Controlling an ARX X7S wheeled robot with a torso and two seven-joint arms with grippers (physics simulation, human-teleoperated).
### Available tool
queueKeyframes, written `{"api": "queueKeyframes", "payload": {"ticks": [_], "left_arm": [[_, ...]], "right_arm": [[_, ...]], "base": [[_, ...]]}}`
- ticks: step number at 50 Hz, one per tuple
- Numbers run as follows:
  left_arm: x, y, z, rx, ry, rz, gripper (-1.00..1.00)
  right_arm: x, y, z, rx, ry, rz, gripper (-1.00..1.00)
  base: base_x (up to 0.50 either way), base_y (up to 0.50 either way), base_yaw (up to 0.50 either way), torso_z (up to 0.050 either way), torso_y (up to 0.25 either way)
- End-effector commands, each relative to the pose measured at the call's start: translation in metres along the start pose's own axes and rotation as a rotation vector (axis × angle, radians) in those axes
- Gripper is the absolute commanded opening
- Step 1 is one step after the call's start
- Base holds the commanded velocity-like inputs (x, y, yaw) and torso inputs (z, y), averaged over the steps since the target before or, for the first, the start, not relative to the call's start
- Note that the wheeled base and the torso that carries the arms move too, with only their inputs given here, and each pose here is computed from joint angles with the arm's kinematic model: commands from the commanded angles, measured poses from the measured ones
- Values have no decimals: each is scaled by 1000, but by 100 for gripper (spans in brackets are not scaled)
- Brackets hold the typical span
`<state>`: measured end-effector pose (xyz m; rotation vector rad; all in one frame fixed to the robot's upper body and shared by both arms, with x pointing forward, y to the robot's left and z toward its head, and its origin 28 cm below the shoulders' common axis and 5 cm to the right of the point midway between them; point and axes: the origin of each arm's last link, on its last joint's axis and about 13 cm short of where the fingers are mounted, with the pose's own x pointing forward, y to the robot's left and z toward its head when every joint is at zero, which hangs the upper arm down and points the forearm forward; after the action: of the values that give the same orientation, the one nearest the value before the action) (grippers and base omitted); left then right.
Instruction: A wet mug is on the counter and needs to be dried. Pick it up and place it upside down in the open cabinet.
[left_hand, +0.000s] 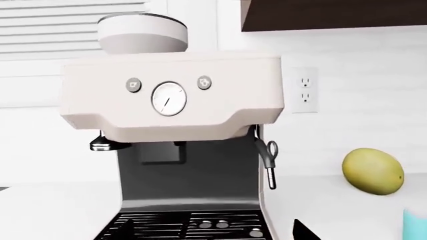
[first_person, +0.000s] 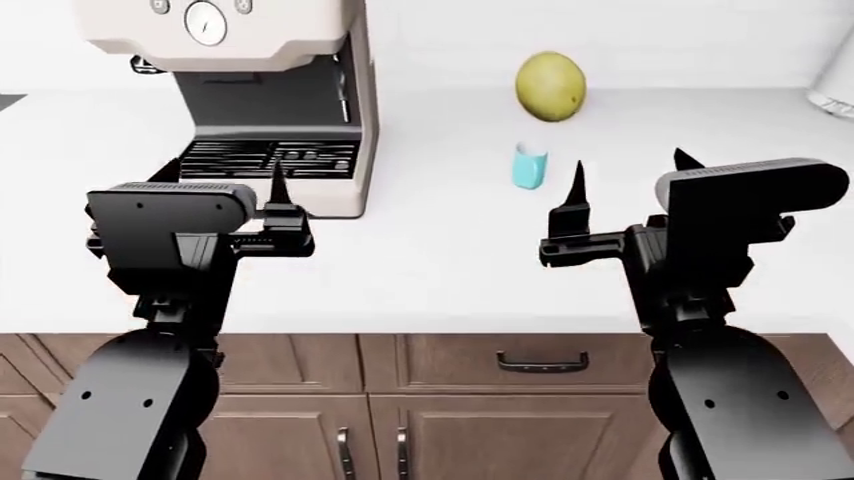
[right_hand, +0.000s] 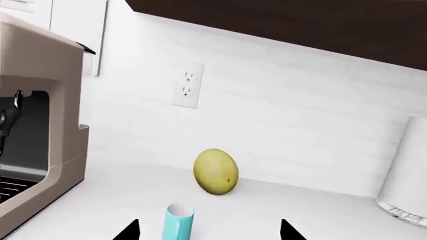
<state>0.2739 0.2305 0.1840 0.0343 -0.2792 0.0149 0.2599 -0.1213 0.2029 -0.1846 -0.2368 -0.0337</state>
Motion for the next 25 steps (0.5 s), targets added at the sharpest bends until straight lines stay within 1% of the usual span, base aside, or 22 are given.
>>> {"api": "queueKeyframes", "payload": {"ticks": [1, 9, 12, 18, 21, 25], "left_arm": [[0, 0, 0, 0, -1, 0, 100], [-3, -1, -1, -8, 1, -3, 100], [-8, -2, -4, -32, 24, -7, 100], [-12, 0, -14, -35, 66, 7, 100], [-13, 0, -10, -47, 48, 4, 100], [-17, -2, -7, -53, 43, -7, 100]], "right_arm": [[0, 0, -1, 3, -3, -4, 100], [-1, 0, -1, 2, -4, -3, 100], [0, 0, 0, 2, -5, -2, 100], [0, 1, 0, 1, -4, 1, 100], [0, 2, 0, -1, -4, 2, 100], [1, 2, 1, -2, -8, 2, 100]], "base": [[371, 0, 0, 0, 0], [370, 0, 0, 0, 2], [363, 0, 0, 0, 0], [362, 0, 0, 0, 0], [344, 0, 0, 0, 0], [37, 0, 0, 0, 3]]}}
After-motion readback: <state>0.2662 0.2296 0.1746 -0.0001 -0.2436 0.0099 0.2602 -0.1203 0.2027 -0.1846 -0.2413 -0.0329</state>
